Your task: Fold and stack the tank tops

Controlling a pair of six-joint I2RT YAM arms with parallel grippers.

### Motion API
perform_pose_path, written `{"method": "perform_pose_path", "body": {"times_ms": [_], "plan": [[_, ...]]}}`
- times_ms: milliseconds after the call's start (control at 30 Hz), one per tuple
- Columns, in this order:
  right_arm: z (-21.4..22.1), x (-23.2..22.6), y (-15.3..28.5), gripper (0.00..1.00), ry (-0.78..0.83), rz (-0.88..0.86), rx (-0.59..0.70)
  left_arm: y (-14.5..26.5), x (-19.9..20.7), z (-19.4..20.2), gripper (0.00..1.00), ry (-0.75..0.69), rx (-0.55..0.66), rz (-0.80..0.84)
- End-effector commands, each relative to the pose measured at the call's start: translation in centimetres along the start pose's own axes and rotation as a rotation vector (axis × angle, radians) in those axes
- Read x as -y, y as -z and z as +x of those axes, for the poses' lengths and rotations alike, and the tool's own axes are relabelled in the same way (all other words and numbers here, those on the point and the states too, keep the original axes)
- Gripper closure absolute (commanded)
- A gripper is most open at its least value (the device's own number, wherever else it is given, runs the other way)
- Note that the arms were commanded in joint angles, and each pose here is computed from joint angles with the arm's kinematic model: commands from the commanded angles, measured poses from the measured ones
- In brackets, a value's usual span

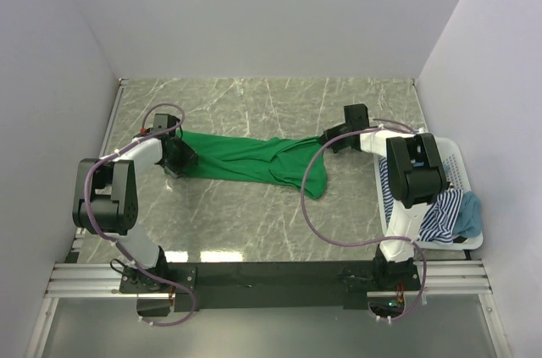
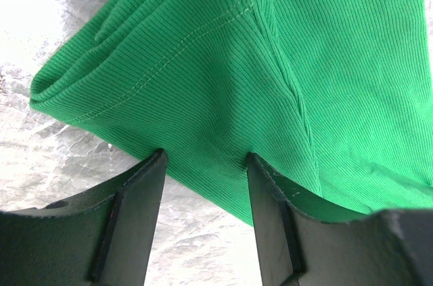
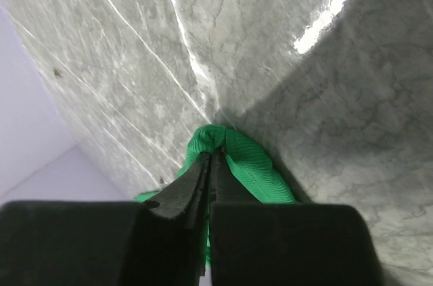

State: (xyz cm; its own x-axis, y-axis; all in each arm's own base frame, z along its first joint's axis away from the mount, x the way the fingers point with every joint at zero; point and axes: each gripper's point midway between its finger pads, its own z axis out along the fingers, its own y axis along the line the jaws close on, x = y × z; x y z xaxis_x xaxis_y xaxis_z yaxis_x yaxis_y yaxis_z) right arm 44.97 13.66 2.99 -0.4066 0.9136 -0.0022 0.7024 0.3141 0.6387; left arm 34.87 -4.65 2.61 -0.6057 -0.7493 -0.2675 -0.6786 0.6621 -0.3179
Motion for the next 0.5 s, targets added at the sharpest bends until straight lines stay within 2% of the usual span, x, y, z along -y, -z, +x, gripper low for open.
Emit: {"method": "perform_pose_path", "body": {"times_ms": [0, 167, 333, 467], "plan": [[-0.7, -0.1, 0.0, 1.0, 0.079, -0.021, 0.043, 0.2, -0.9, -0.9, 0.42, -0.001, 0.04, -0.044], [-1.4, -0.3, 0.5, 1.0, 0.186, -0.068, 0.093, 0.2, -1.2, -0.7, 0.41, 0.003, 0.035, -0.053], [-3.6, -0.5, 1.9, 1.0, 0.308, -0.063, 0.232, 0.0, -1.5, -0.1, 0.41, 0.007, 0.013, -0.053], [-4.7, -2.7, 3.1, 1.0, 0.388, -0.106, 0.315, -0.5, -1.7, 0.5, 0.42, 0.012, -0.01, -0.056]]}}
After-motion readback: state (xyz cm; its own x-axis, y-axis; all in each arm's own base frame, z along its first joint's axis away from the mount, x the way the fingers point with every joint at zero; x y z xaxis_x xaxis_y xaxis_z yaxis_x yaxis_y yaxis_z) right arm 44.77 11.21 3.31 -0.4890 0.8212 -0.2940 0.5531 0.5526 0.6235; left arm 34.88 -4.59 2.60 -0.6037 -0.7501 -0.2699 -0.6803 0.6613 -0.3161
